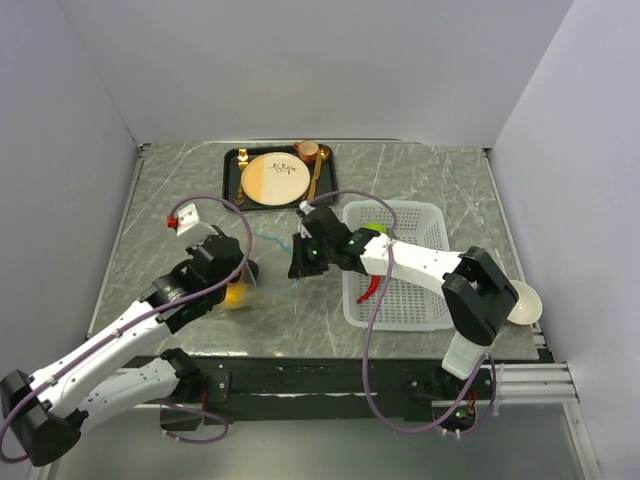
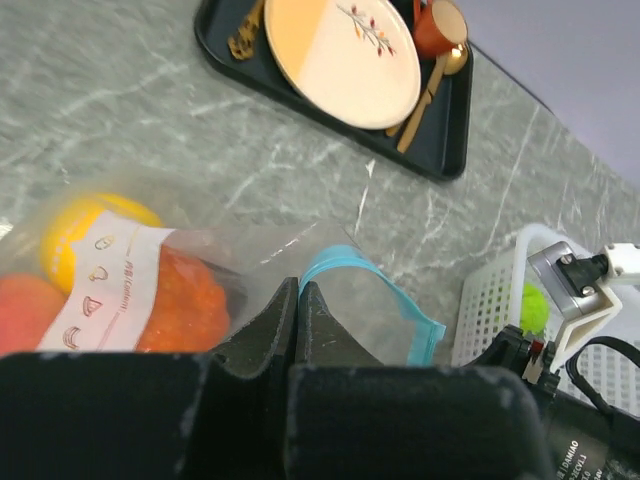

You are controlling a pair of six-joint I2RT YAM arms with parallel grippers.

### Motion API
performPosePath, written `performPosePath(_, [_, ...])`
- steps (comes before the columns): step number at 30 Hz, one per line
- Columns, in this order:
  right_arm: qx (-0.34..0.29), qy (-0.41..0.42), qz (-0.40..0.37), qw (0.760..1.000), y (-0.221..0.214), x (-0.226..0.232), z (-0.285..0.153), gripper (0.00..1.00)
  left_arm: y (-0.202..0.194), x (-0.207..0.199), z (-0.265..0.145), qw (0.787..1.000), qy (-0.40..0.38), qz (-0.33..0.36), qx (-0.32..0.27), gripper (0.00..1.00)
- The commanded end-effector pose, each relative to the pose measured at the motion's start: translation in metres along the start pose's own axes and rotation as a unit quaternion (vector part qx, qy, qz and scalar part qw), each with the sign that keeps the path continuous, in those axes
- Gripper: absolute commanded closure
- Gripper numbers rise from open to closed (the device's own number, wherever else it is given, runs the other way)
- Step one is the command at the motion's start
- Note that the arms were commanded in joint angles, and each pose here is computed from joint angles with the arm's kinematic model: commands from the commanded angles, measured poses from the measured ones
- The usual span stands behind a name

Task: Place the food in the zip-top bag and seal the zipper
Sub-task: Adjust the zipper food storage bag at the center of the board, then pick up the fake fruit from the bin.

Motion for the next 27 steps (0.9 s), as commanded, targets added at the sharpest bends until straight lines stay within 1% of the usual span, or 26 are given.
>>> performPosePath(1, [-0.079, 0.043, 0.011, 0.996, 0.028, 0.023, -0.025, 0.79, 0.001, -0.026, 0.001, 0.997, -0.052, -0.048, 0.008, 0.99])
performPosePath(5, [-0.102, 0.02, 0.026, 0.994, 0.028, 0.011, -0.032, 0.75, 0.002, -0.029, 0.002, 0.997, -0.058, -0.039, 0.008, 0.99])
performPosePath(6, [-0.11, 0.028, 0.033, 0.993, 0.03, 0.013, -0.034, 0.75, 0.001, -0.03, 0.002, 0.997, -0.059, -0.038, 0.009, 0.99])
performPosePath(7, [-0.116, 0.035, 0.036, 0.992, 0.032, 0.013, -0.037, 0.67, 0.002, -0.03, 0.001, 0.997, -0.062, -0.039, 0.008, 0.99])
performPosePath(8, [-0.124, 0.039, 0.045, 0.99, 0.033, 0.012, -0.042, 0.63, 0.003, -0.031, 0.001, 0.997, -0.065, -0.037, 0.009, 0.99])
performPosePath(9, [-0.132, 0.039, 0.046, 0.989, 0.035, 0.012, -0.044, 0.61, 0.002, -0.032, 0.0, 0.997, -0.069, -0.036, 0.01, 0.99])
performPosePath(10, [-0.135, 0.039, 0.046, 0.989, 0.036, 0.012, -0.046, 0.56, 0.001, -0.033, 0.0, 0.997, -0.072, -0.038, 0.01, 0.99])
performPosePath(11, [-0.139, 0.039, 0.043, 0.989, 0.038, 0.013, -0.049, 0.52, 0.003, -0.034, -0.001, 0.996, -0.076, -0.041, 0.009, 0.99])
performPosePath(12, [-0.142, 0.025, 0.044, 0.989, 0.039, 0.009, -0.05, 0.49, 0.002, -0.035, -0.001, 0.996, -0.081, -0.041, 0.013, 0.99])
performPosePath(13, [-0.145, 0.014, 0.047, 0.988, 0.04, 0.005, -0.051, 0.44, 0.002, -0.036, -0.001, 0.995, -0.084, -0.043, 0.013, 0.99])
performPosePath(15, [-0.163, -0.009, 0.053, 0.985, 0.043, -0.003, -0.062, 0.44, 0.0, -0.038, -0.001, 0.995, -0.087, -0.043, 0.017, 0.99])
performPosePath(16, [-0.19, -0.032, 0.06, 0.979, 0.049, -0.013, -0.069, 0.43, 0.0, -0.04, -0.001, 0.995, -0.092, -0.043, 0.02, 0.99])
performPosePath(17, [-0.21, -0.038, 0.067, 0.975, 0.05, -0.018, -0.084, 0.43, -0.001, -0.041, -0.001, 0.995, -0.092, -0.041, 0.021, 0.99])
performPosePath(18, [-0.226, -0.059, 0.08, 0.969, 0.055, -0.033, -0.094, 0.42, -0.001, -0.041, 0.0, 0.995, -0.092, -0.041, 0.022, 0.99])
performPosePath(19, [-0.253, -0.086, 0.09, 0.959, 0.061, -0.046, -0.104, 0.3, -0.003, -0.042, -0.001, 0.994, -0.096, -0.04, 0.026, 0.99])
performPosePath(20, [-0.273, -0.097, 0.101, 0.952, 0.061, -0.055, -0.119, 0.27, -0.003, -0.043, 0.0, 0.994, -0.099, -0.039, 0.025, 0.99])
performPosePath(22, [-0.301, -0.142, 0.115, 0.936, 0.068, -0.086, -0.135, 0.27, -0.005, -0.044, 0.002, 0.994, -0.101, -0.035, 0.025, 0.99])
performPosePath(23, [-0.306, -0.162, 0.12, 0.931, 0.068, -0.101, -0.141, 0.27, -0.007, -0.044, 0.004, 0.994, -0.099, -0.029, 0.025, 0.99])
performPosePath(24, [-0.298, -0.179, 0.127, 0.929, 0.067, -0.115, -0.143, 0.27, -0.007, -0.045, 0.004, 0.995, -0.097, -0.027, 0.026, 0.99])
performPosePath(25, [-0.303, -0.199, 0.143, 0.921, 0.075, -0.138, -0.151, 0.28, -0.008, -0.045, 0.005, 0.995, -0.095, -0.024, 0.029, 0.99])
performPosePath(26, [-0.284, -0.203, 0.142, 0.926, 0.074, -0.147, -0.147, 0.28, -0.012, -0.045, 0.007, 0.995, -0.093, -0.018, 0.034, 0.99])
performPosePath(27, [-0.278, -0.212, 0.145, 0.926, 0.075, -0.155, -0.148, 0.28, -0.012, -0.046, 0.007, 0.995, -0.093, -0.018, 0.036, 0.99])
Point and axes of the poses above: each gripper's point midway between its finger pads, its own z axis out along the fingers, its own x axis along the line the jaws close on, y = z × x, the point moved 3 cm from there along -z, back along the fingers, and after that the axes turned 4 degrees about z, right-handed, at the moved point
